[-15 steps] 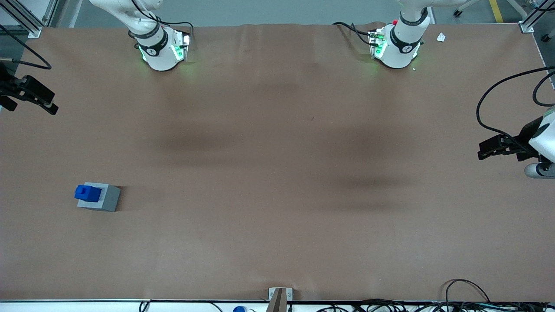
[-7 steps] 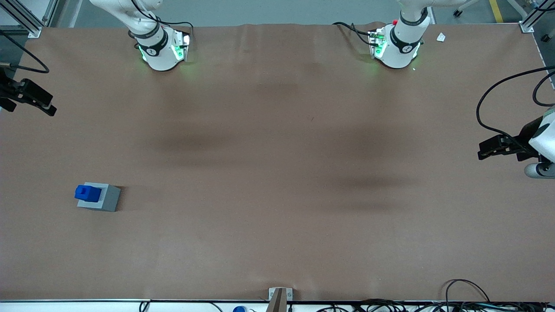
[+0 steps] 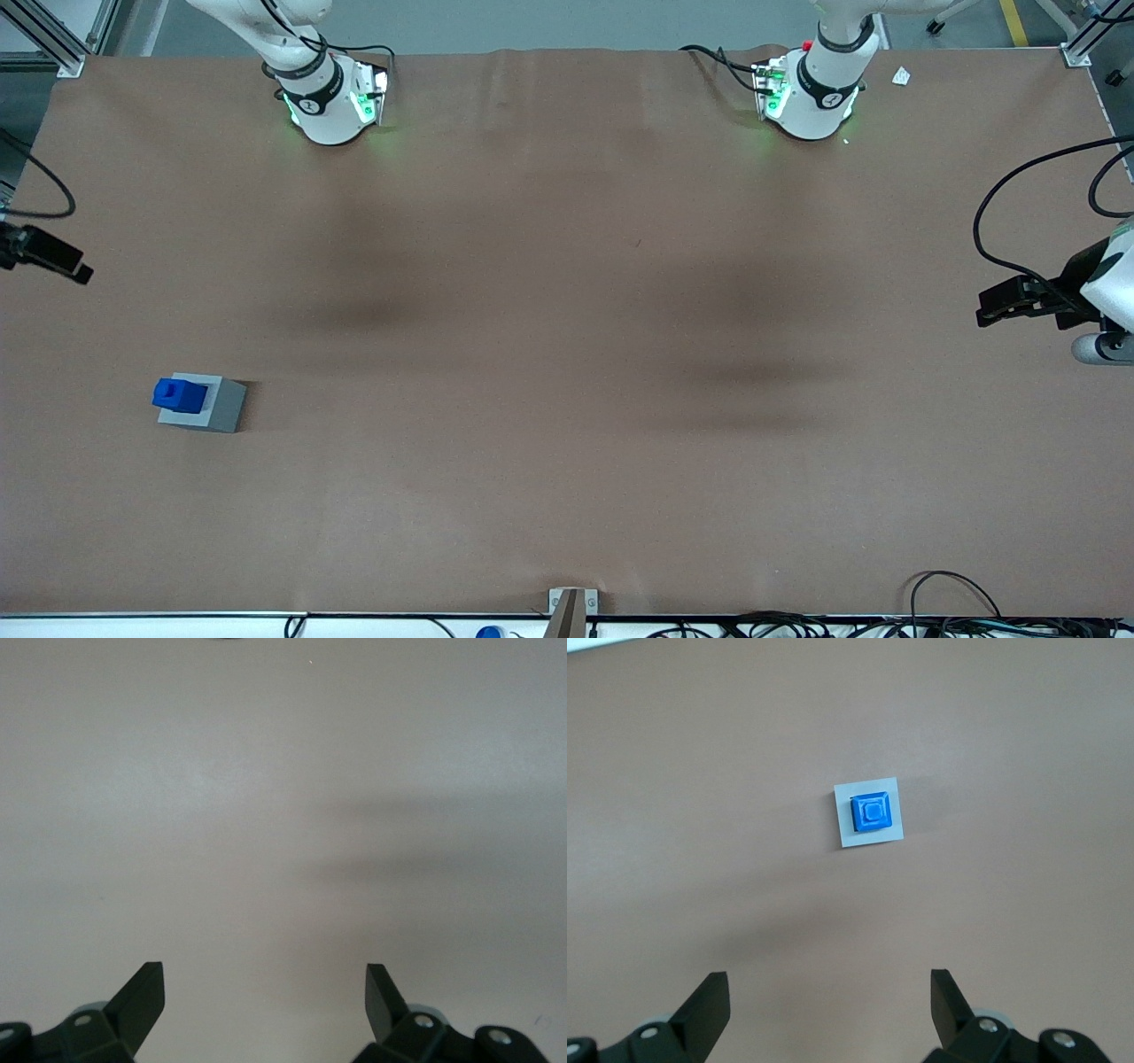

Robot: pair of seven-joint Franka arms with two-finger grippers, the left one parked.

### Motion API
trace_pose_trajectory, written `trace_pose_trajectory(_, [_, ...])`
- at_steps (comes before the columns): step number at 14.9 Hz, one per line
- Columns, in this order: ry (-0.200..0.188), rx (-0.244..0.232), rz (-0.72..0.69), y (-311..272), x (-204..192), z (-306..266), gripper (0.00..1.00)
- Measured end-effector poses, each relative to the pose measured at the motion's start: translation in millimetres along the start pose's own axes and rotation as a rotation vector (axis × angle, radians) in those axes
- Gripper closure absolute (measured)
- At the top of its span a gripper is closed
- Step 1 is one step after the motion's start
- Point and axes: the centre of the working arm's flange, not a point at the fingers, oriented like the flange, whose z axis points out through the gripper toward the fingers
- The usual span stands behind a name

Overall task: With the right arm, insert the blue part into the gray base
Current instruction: 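Move the right gripper over the blue part seated in the gray base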

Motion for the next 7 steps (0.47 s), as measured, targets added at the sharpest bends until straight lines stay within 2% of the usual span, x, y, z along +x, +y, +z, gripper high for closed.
trace_pose_trajectory(4, [0.03, 0.0, -0.023, 2, 43, 65, 0.0])
trace_pose_trajectory(7, [0.024, 0.0, -0.031, 25, 69, 124, 0.0])
